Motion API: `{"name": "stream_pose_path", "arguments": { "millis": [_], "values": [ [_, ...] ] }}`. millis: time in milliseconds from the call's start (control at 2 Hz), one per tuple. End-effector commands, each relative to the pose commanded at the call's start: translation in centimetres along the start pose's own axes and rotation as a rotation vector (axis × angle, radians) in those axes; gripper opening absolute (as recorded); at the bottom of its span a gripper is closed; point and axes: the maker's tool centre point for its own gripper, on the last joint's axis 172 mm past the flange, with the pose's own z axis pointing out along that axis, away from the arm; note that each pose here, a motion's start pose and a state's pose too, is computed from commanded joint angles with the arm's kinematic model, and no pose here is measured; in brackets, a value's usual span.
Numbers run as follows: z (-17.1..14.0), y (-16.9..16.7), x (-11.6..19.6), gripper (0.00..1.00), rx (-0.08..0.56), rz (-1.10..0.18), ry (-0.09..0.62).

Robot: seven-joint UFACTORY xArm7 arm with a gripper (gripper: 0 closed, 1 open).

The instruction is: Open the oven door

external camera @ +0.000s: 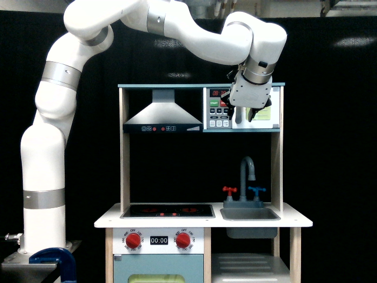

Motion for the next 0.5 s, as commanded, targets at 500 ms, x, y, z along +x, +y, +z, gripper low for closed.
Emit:
{"name": "stream_pose_path", "arguments": {
  "millis": [500],
  "values": [
    [0.95,0.55,1.60,0.00,0.000,0.000,0.000]
  ]
}}
